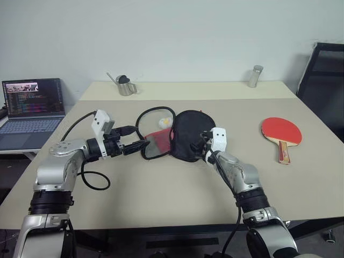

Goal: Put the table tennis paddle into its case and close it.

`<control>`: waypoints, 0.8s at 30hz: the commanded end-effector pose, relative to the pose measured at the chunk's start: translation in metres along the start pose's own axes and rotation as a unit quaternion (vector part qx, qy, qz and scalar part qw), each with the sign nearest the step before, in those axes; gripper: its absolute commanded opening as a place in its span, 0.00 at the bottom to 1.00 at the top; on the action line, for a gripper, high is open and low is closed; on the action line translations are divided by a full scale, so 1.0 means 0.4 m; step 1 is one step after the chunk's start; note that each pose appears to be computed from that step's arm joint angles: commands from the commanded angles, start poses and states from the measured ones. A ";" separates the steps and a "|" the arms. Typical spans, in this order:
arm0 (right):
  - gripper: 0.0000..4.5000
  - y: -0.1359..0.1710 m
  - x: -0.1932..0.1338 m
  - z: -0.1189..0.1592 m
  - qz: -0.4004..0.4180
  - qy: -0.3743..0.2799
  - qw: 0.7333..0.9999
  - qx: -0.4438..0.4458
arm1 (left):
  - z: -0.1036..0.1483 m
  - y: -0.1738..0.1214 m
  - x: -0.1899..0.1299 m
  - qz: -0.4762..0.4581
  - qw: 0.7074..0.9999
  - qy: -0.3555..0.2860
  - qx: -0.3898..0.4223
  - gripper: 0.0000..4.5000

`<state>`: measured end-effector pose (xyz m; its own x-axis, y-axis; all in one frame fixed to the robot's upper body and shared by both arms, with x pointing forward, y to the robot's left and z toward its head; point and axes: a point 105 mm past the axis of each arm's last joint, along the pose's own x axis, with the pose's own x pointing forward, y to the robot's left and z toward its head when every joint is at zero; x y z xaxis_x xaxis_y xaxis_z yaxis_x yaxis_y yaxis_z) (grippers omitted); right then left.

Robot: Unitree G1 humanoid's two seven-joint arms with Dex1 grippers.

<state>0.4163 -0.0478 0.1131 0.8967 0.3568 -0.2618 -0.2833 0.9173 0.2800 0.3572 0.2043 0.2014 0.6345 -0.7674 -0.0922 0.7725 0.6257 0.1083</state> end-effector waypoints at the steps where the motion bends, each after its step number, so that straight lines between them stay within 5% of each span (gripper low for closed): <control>1: 0.87 0.029 0.014 0.033 0.014 -0.028 0.999 -0.018 | 0.040 0.005 0.003 0.007 0.999 -0.022 0.026 1.00; 12: 0.01 -0.001 -0.001 0.073 0.004 -0.053 0.998 -0.018 | 0.020 -0.020 0.006 -0.007 1.000 -0.014 0.026 1.00; 24: 0.01 -0.096 -0.066 0.090 0.005 -0.009 0.999 -0.044 | 0.012 -0.099 0.065 -0.081 0.996 -0.008 0.030 1.00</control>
<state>0.4166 -0.0954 0.1252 0.8906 0.3488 -0.2918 -0.3039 0.9338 0.1886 0.3470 0.1667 0.1876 0.5312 -0.8389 -0.1188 0.8466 0.5200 0.1135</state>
